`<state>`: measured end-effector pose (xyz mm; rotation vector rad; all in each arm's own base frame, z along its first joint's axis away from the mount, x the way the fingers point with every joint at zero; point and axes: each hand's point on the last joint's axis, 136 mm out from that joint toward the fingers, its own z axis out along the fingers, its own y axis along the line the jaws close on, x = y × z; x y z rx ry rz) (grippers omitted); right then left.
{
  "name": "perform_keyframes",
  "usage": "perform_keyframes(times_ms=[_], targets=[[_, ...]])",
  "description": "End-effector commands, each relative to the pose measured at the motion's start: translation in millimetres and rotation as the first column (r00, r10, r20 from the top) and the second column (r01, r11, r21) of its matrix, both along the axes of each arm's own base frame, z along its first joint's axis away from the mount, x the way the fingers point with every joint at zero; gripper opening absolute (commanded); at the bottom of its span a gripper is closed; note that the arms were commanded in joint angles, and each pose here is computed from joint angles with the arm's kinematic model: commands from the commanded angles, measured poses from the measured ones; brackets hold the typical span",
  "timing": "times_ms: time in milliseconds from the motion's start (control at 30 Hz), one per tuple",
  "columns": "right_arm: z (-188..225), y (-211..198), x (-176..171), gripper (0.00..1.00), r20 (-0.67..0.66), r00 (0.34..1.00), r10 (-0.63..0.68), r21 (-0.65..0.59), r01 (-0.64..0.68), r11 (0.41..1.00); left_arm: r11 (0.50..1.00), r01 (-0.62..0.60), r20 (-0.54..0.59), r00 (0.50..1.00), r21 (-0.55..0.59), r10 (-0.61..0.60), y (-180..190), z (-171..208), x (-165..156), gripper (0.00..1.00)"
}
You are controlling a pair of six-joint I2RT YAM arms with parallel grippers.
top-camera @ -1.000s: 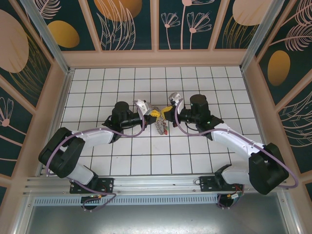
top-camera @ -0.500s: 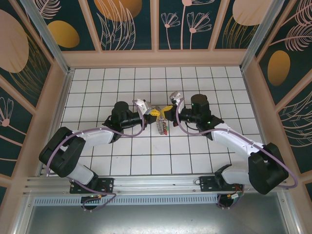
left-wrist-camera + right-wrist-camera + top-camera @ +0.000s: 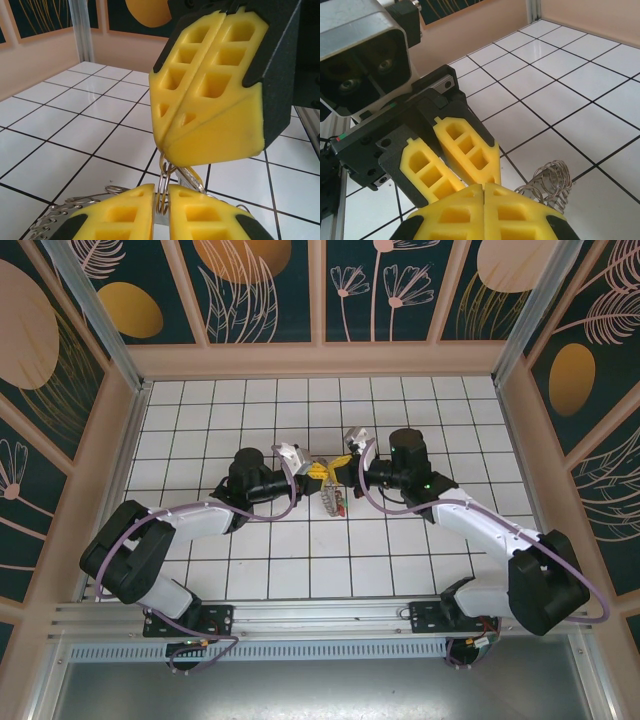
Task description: Put the keys on the keyring
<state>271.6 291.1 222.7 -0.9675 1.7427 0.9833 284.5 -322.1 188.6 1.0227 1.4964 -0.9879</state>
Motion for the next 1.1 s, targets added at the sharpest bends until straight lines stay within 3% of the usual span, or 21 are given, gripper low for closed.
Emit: perform_keyframes(times_ms=[0,333,500,833,1067], targets=[[28.1,8.6,-2.2,0.00,0.074,0.996,0.053,0.038,-0.056,0.998,1.000,0.011,0.009,1.000,0.007,-0.011,-0.1,-0.4,-0.2,0.16],[22.9,13.8,-5.6,0.00,0.056,0.995,0.077,0.022,-0.078,0.997,1.000,0.010,0.009,1.000,0.003,-0.010,-0.7,1.2,0.1,0.13],[21.4,12.1,-3.6,0.00,0.059,0.997,0.059,0.008,-0.060,0.998,1.000,0.010,0.006,1.000,-0.004,-0.010,-0.5,2.3,-0.4,0.00],[10.5,-9.3,13.8,0.00,0.052,0.993,-0.103,-0.009,0.104,0.995,1.000,0.005,0.024,1.000,-0.023,-0.004,0.4,9.5,-0.1,0.00],[9.7,-9.7,11.5,0.00,0.038,0.994,-0.102,0.008,0.102,0.995,0.999,0.002,0.021,1.000,-0.037,-0.001,0.3,10.8,-0.5,0.00]])
